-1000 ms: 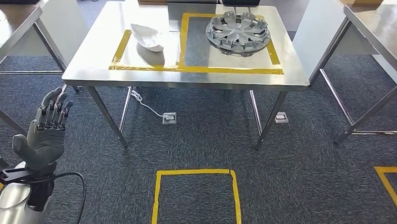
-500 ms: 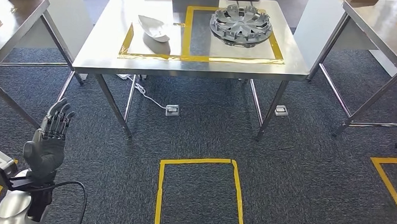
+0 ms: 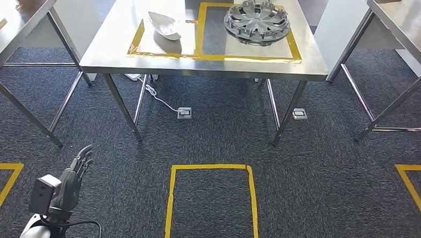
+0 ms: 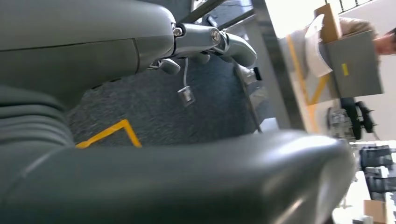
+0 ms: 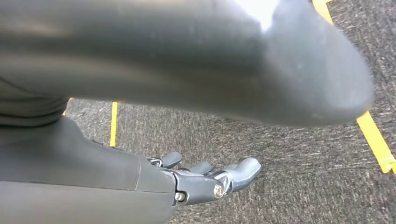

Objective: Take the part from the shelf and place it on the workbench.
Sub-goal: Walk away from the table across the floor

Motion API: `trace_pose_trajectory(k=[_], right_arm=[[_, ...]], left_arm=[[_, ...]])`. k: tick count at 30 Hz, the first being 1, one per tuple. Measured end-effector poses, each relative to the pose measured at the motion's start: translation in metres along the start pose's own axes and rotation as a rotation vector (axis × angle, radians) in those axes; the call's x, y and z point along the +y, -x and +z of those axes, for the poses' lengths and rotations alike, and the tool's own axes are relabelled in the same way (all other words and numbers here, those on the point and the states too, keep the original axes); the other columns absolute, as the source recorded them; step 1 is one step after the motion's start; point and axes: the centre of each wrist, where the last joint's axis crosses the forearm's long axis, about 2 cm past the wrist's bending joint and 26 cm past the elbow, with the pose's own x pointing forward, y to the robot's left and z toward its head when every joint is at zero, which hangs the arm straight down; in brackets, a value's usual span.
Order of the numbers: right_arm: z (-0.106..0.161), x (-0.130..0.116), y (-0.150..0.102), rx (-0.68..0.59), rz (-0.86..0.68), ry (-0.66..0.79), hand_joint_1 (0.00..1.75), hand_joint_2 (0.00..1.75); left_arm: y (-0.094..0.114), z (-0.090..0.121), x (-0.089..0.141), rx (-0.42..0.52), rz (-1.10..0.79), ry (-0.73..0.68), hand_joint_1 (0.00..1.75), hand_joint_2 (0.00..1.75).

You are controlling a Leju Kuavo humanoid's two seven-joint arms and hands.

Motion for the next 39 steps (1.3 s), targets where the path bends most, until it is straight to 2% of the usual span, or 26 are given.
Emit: trace_pose_trajectory(k=[11,15,20,24,26,28,34,39], right_arm=[[0.0,0.005,0.0,0.067,0.006,-0.02,0.0,0.0],[0.0,0.007,0.0,0.099,0.012,-0.038,0.0,0.0],[0.0,0.01,0.0,0.122,0.027,-0.068,0.0,0.0],[0.0,0.013,-0.001,0.131,0.041,-0.088,0.0,1.75],[0.0,0.015,-0.001,0.129,0.048,-0.097,0.0,1.75],[0.0,0.016,-0.001,0.129,0.049,-0.104,0.0,1.75],[0.0,0.017,-0.002,0.125,0.064,-0.117,0.0,1.75],[0.0,0.017,-0.002,0.114,0.062,-0.105,0.0,1.75]], left_arm=[[0.086,0.079,-0.007,0.506,-0.043,-0.049,0.0,1.75],[0.103,0.108,-0.018,0.727,-0.005,-0.08,0.0,1.75],[0.112,0.141,-0.038,1.015,0.057,-0.096,0.0,1.75],[0.114,0.158,-0.058,1.25,0.102,-0.125,0.0,1.75],[0.114,0.163,-0.068,1.345,0.132,-0.153,0.0,1.75],[0.114,0.165,-0.077,1.393,0.16,-0.168,0.0,1.75],[0.113,0.167,-0.097,1.422,0.232,-0.146,0.0,1.75],[0.112,0.167,-0.105,1.416,0.282,-0.131,0.0,1.75]])
